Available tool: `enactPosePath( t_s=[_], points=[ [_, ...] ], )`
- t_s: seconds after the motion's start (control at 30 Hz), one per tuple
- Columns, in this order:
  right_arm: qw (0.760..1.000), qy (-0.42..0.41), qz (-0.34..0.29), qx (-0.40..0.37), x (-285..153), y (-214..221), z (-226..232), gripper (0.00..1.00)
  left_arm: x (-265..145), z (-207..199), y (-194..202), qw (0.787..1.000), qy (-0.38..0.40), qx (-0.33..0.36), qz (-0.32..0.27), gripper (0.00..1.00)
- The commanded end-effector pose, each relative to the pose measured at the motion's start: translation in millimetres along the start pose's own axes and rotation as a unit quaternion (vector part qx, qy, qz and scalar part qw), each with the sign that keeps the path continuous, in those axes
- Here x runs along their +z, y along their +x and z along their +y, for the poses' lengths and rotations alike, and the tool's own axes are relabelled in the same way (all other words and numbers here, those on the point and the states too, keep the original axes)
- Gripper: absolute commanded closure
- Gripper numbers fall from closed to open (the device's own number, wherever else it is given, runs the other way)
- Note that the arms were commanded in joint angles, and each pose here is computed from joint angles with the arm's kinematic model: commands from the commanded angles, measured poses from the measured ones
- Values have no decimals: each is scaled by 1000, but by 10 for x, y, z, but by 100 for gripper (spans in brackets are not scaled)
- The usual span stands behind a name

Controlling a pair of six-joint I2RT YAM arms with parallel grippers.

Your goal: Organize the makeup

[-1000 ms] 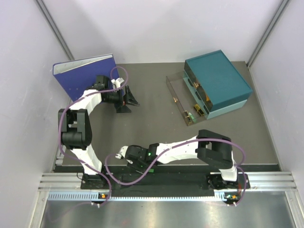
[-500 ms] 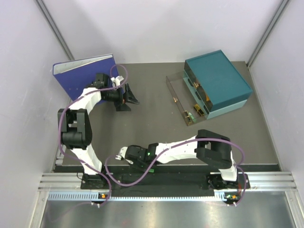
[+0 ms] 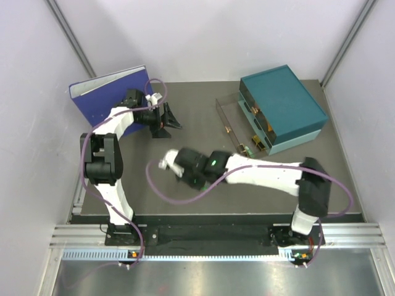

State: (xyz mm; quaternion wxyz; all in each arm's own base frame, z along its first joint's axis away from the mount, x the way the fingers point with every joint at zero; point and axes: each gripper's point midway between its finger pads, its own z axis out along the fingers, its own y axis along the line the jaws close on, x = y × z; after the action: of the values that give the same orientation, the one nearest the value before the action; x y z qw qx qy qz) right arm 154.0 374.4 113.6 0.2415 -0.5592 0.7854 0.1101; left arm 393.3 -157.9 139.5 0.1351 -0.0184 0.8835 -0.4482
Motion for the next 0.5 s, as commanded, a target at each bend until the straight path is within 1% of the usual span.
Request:
enactPosePath(
  t_s=[0.0,0.03,0.07,0.17,0.2,0.27,0.3,0.33,0.37,0.43,0.47],
  points=[
    [979,106,-143,103,-908,-745,-1020,100,-35,-158,-203,999,17,32,-13,1],
    [972,124,-158,120,-997,-807,-1212,100,-33,-151,-235,999,16,44,-15,1],
    [960,161,-170,150,-1123,-837,-1586,100,-64,-197,-291,998,15,55,-21,1],
    [942,208,-183,190,-1213,-857,-2135,100,-72,-218,-365,997,14,68,-25,1],
    [933,231,-180,208,-1233,-757,-2414,100,-62,-221,-371,997,18,69,-25,1],
    [925,251,-173,226,-1160,-678,-2708,100,-24,-224,-324,998,27,62,-19,1],
    [919,265,-168,240,-1159,-562,-2925,100,-15,-226,-331,997,28,67,-22,1],
    [918,265,-169,243,-1123,-542,-3018,100,-7,-225,-305,997,27,68,-21,1],
    [914,275,-160,252,-1073,-452,-3172,100,2,-235,-296,997,26,71,-21,1],
    [910,289,-144,259,-989,-324,-3340,100,8,-251,-300,996,24,84,-29,1],
    [908,295,-127,268,-887,-189,-3463,100,34,-274,-289,995,25,91,-29,1]
  ],
)
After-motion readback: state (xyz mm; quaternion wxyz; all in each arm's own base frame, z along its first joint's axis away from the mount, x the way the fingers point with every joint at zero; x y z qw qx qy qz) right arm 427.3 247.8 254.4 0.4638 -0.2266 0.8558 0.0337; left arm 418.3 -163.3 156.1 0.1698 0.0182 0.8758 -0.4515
